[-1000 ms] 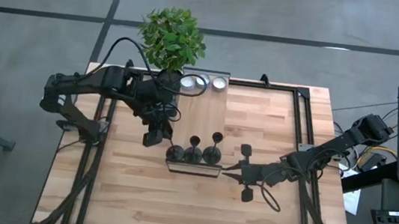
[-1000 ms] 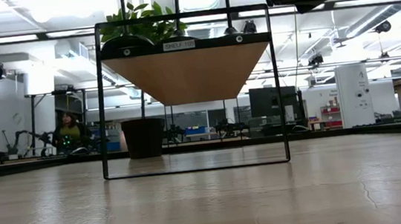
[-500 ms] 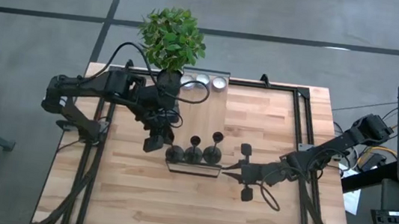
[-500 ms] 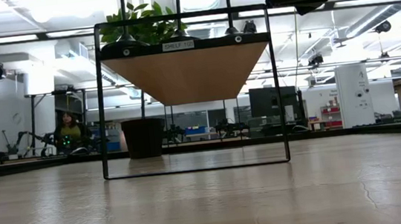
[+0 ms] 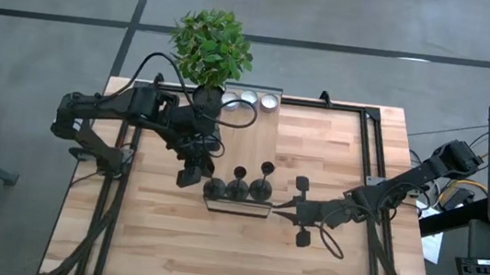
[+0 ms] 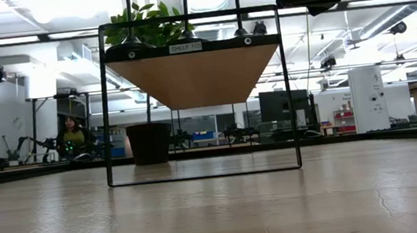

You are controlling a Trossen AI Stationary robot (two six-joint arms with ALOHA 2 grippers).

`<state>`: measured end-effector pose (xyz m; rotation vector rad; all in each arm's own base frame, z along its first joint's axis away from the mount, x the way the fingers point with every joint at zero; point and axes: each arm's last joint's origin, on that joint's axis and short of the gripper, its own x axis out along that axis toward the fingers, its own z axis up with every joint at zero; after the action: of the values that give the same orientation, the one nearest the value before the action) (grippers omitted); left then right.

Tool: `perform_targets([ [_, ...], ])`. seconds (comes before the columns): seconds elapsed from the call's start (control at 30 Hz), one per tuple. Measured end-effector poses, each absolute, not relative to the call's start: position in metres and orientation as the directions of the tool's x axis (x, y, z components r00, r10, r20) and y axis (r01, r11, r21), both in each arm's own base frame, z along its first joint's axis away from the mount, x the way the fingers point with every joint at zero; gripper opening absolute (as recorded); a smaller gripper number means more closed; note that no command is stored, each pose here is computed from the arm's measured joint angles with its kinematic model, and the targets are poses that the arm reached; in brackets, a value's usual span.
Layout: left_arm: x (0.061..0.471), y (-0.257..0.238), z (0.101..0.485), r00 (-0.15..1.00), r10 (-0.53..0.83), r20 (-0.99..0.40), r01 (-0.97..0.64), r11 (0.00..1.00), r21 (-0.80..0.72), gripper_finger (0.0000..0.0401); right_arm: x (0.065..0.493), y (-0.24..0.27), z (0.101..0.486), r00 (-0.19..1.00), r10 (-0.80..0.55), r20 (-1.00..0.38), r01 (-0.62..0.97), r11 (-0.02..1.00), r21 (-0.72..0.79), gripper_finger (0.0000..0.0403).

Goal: Pick & Place candle stick holders
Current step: Put the black candle holder on the shelf, then return to Home Position

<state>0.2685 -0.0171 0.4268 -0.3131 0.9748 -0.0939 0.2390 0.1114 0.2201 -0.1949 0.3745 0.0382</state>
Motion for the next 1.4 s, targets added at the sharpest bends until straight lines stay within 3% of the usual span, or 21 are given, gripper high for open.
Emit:
perform_targets([
  [0.17, 0.268, -0.017, 0.427, 0.563, -0.213, -0.799, -0.061, 0.953, -0.297, 0.0154, 0.239, 0.111, 0.22, 0.93, 0.001, -0.367, -0.073, 0.981, -0.182, 0.0043],
  [0.53, 0.269, -0.016, 0.426, 0.568, -0.166, -0.806, -0.07, 0.966, -0.247, 0.0223, 0.239, 0.111, 0.22, 0.93, 0.001, -0.367, -0.074, 0.98, -0.182, 0.0043],
  [0.93, 0.269, -0.016, 0.431, 0.59, -0.172, -0.789, -0.057, 0.966, -0.253, 0.0225, 0.239, 0.111, 0.22, 0.93, 0.001, -0.367, -0.074, 0.98, -0.182, 0.0043],
  [1.4, 0.258, -0.015, 0.465, 0.689, -0.167, -0.705, -0.031, 0.965, -0.259, 0.0225, 0.239, 0.111, 0.22, 0.93, 0.001, -0.367, -0.074, 0.98, -0.183, 0.0043],
])
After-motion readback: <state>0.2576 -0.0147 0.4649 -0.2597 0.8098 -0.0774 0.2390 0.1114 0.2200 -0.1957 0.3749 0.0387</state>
